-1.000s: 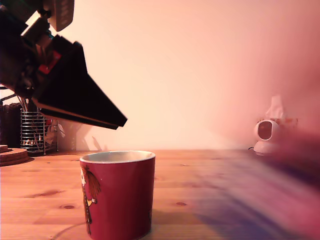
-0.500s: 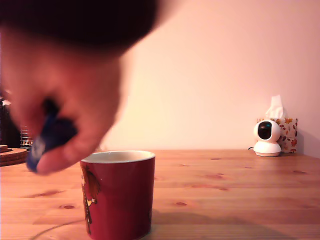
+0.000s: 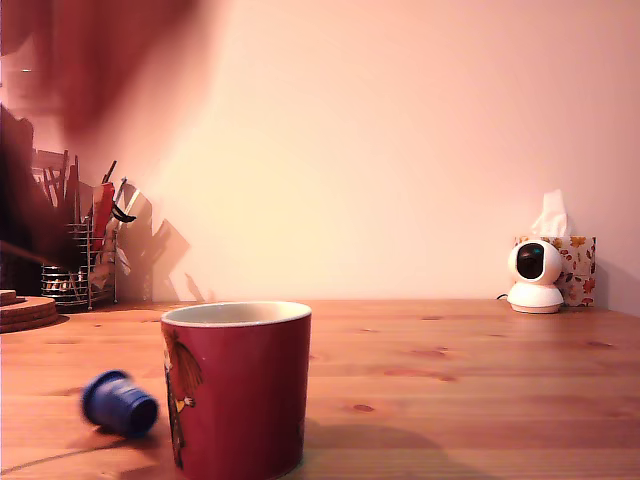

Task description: Pick up the coffee capsules on the table and drop them inside the coffee cup

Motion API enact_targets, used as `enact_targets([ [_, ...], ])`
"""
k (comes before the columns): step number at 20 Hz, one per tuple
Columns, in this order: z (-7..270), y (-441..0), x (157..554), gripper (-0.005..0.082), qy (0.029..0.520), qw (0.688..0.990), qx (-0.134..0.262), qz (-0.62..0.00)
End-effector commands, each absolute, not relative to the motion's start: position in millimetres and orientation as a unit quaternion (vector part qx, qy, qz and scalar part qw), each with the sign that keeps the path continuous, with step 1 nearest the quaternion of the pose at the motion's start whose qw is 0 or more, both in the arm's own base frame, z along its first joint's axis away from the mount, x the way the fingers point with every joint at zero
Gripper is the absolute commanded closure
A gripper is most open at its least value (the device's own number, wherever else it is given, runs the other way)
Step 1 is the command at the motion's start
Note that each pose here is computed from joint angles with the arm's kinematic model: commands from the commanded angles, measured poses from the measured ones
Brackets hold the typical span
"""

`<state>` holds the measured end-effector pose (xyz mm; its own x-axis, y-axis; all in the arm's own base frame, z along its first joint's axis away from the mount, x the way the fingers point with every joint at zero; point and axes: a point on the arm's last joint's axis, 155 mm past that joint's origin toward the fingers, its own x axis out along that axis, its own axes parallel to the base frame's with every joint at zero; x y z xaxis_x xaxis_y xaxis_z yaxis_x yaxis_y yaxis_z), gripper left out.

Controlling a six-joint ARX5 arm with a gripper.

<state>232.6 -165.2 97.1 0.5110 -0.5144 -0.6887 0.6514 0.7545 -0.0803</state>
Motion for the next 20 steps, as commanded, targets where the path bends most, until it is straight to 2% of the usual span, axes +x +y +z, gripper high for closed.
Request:
enact_targets([
  [1,94.2,-163.3,232.9,0.0793,0.369,0.864,0.089,-0.331],
  [10,92.3,-176.5,216.5,0.0793,0.4,0.845,0.033,-0.353],
  [13,85.7,-179.5,203.3,0.0793,0.421,0.829,0.036,-0.366],
  [17,84.5,-179.8,200.2,0.0793,0.438,0.827,0.007,-0.353],
  [20,84.5,-179.1,198.8,0.0793,0.44,0.826,0.007,-0.352],
])
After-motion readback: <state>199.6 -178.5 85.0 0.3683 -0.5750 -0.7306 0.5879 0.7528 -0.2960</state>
